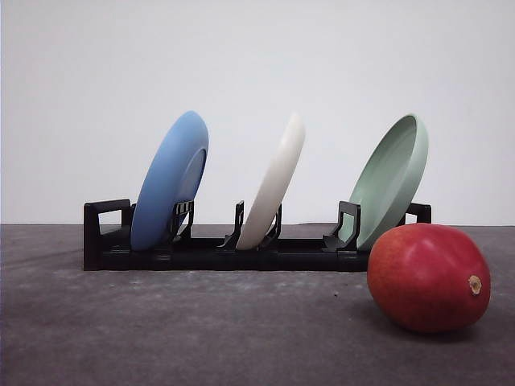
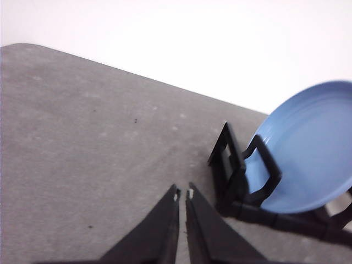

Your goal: Place pomegranate in white plate

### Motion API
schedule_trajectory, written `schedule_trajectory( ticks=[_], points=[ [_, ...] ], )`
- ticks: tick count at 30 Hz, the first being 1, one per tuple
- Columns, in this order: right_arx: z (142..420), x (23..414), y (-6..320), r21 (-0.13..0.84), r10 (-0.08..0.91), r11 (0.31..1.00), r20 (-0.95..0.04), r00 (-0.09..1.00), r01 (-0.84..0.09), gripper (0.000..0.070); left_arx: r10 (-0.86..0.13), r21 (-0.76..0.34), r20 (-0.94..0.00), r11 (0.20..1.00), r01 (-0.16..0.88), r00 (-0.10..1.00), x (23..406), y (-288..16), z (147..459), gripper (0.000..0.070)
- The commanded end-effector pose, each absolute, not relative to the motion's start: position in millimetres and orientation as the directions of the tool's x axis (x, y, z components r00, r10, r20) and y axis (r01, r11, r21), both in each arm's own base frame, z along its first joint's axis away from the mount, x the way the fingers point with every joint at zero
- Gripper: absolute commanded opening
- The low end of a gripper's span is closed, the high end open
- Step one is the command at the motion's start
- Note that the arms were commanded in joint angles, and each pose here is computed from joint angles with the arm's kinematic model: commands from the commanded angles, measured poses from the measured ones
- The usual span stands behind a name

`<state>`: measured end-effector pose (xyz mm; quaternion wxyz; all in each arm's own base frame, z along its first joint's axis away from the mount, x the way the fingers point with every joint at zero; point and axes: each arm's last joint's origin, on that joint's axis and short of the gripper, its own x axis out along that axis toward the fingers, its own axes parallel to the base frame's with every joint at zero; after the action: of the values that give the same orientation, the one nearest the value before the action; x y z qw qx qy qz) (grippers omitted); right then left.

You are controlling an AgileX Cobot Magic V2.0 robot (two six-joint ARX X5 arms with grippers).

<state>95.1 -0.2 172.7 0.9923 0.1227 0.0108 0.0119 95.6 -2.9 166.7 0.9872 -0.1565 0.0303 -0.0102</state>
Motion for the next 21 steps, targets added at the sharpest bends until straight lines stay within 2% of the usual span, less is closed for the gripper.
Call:
schedule_trajectory(
  ticks=[1, 5, 8, 14, 21],
  points=[
    [190, 91, 1, 0.283, 0.056, 0.957, 0.04, 0.998, -0.065, 0.0007, -0.031, -0.378, -0.009, 0.926, 0.025, 0.999, 93, -3, 180, 0.0],
    [215, 83, 1, 0.301, 0.068, 0.951, 0.013, 0.998, -0.069, 0.0006, -0.031, -0.397, 0.025, 0.917, 0.039, 0.999, 87, -3, 200, 0.0001],
    [234, 77, 1, 0.297, 0.069, 0.953, -0.042, 0.997, -0.053, 0.0006, -0.039, -0.393, 0.006, 0.919, 0.038, 0.999, 80, -3, 217, 0.0001],
    [263, 74, 3, 0.267, 0.126, 0.96, -0.149, 0.981, -0.083, 0.0006, -0.088, -0.358, -0.099, 0.933, 0.047, 0.991, 66, -4, 250, 0.0001],
    [274, 86, 6, 0.272, 0.242, 0.948, -0.277, 0.93, -0.166, 0.0006, -0.16, -0.259, -0.274, 0.962, 0.088, 0.948, 65, -6, 282, 0.0001]
  ],
)
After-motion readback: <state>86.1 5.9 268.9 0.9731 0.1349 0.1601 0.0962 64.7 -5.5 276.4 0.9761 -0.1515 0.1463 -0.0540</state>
